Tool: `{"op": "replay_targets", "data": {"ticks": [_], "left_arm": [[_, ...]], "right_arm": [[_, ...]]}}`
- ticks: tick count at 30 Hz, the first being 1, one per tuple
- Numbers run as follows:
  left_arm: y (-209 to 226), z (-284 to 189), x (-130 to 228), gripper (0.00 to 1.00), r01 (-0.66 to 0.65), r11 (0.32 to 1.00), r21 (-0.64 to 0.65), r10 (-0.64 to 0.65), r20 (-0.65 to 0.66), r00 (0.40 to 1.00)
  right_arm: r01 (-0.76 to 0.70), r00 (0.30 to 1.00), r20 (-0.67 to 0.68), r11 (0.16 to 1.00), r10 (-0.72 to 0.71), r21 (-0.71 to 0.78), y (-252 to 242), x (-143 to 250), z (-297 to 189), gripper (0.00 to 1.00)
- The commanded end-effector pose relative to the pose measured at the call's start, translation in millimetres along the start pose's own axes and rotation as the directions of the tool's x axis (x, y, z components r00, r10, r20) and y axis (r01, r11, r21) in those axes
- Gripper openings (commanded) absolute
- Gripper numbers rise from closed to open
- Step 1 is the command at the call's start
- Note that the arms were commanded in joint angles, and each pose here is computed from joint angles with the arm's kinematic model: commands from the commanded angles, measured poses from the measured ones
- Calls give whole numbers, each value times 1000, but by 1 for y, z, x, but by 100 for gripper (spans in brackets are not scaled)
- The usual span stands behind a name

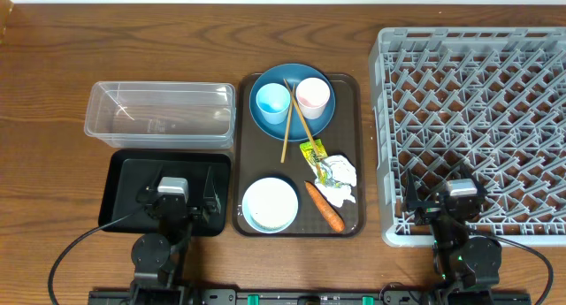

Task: Sort waste into correct bins and load items into the dishwasher rack

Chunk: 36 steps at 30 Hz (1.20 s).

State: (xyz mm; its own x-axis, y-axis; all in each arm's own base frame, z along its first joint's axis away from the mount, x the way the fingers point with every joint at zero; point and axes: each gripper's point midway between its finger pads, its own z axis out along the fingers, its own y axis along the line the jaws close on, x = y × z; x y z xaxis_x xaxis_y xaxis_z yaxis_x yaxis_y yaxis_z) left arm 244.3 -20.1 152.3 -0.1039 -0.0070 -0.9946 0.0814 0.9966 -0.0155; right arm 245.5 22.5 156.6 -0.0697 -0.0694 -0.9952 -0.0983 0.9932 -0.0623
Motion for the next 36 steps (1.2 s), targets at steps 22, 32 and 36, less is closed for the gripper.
{"op": "replay_targets", "data": {"ticks": [22,32,36], "left_arm": [[-117,-80,-161,97,440,627,642,-397,-222,890],[-138,-60,-178,98,676,586,448,-261,-685,680],[-147,-49,-173,98,699,574,427,-230,-735,638]], "right_arm": [[13,1000,2,1000,-13,-6,1,0,0,99],[13,1000,2,1000,-13,-6,1,0,0,99],[13,1000,2,1000,-13,-6,1,0,0,99]]}}
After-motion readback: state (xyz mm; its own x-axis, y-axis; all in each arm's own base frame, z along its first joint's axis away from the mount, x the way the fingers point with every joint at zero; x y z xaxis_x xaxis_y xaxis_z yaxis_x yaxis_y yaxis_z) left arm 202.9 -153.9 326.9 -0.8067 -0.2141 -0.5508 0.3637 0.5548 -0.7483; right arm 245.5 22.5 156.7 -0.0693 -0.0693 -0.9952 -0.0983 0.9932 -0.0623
